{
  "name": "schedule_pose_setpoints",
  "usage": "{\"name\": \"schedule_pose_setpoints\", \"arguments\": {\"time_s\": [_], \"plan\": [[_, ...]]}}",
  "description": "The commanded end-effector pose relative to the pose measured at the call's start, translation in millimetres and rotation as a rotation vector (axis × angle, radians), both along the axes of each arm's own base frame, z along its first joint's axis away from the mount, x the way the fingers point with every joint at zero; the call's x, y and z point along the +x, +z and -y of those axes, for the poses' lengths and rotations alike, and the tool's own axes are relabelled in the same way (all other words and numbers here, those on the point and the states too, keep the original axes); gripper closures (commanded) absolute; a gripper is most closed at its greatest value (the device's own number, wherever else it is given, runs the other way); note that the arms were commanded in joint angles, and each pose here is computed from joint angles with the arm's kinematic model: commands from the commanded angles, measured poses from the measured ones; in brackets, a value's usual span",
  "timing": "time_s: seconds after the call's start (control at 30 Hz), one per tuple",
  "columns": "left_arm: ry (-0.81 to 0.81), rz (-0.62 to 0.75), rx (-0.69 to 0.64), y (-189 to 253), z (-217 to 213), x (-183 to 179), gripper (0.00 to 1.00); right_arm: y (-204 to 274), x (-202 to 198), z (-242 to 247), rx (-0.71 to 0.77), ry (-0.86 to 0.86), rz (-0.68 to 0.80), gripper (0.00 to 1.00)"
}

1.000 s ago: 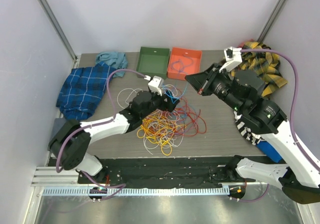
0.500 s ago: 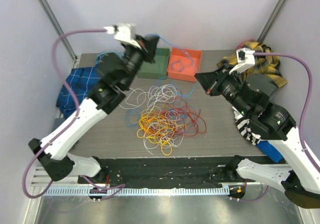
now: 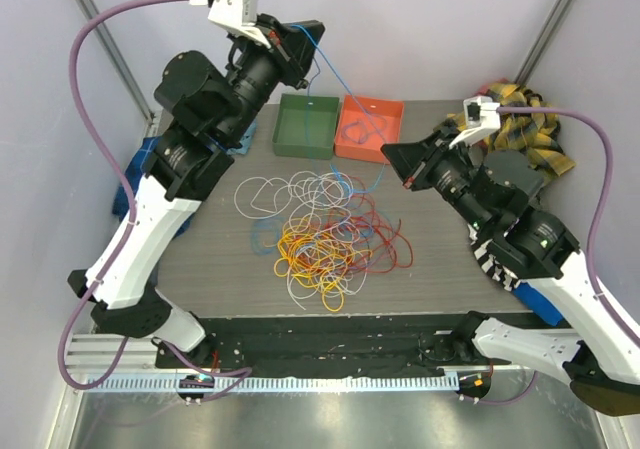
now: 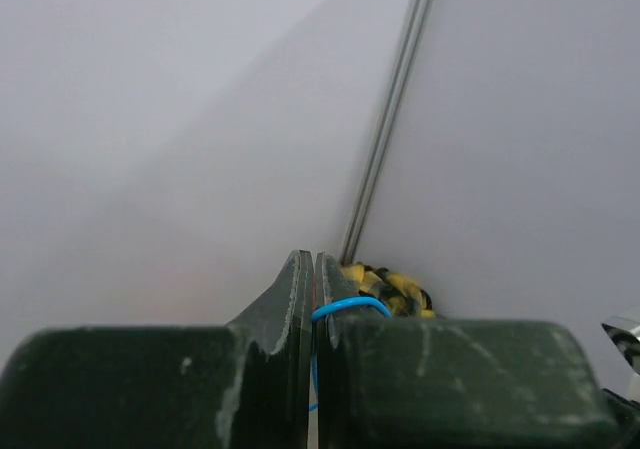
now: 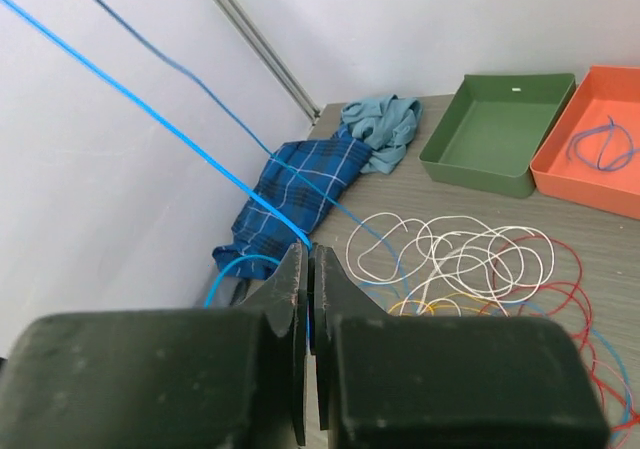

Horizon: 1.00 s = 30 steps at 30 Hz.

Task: Untangle the cables

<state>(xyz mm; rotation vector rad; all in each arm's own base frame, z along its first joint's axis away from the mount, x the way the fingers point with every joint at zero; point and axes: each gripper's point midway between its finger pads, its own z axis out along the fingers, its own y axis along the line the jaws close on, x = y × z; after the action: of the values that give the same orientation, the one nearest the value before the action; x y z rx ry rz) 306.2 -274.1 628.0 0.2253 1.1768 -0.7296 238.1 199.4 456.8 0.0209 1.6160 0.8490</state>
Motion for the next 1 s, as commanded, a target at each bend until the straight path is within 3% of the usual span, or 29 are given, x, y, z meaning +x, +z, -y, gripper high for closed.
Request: {"name": "schedule_pose_setpoints", "arguments": {"time_s": [0.0,0.03,0.07,0.1,0.17,0.27,0.7,0.97], "plan": [[-0.049,0.04,-0.046,28,-8,-17,1.0,-43,10,-11,-0.092,0.018,-0.06,0.88],[-0.053,0.029,-0.043,25,-5,-14,1.0,-46,9,-15,-0.088,0.036,-0.06,0.81],[-0.054,0.026,-0.038,23,-3,-14,1.0,-56,11,-18,-0.099,0.041,-0.078,0.62],[-0.051,0.017,-0.031,20,-2,-12,0.99,-60,11,-19,-0.104,0.044,-0.081,0.54],[-0.04,0.014,-0.024,19,-2,-9,1.0,-69,14,-19,-0.115,0.035,-0.093,0.41],[-0.033,0.015,-0.01,19,-1,-6,1.0,-79,14,-16,-0.133,0.025,-0.096,0.33],[-0.144,-0.004,-0.083,32,9,-26,1.0,-134,38,-55,-0.18,0.105,-0.107,0.28],[-0.173,-0.031,-0.058,18,20,-27,1.0,-116,45,-68,-0.089,0.12,-0.037,0.27]]}}
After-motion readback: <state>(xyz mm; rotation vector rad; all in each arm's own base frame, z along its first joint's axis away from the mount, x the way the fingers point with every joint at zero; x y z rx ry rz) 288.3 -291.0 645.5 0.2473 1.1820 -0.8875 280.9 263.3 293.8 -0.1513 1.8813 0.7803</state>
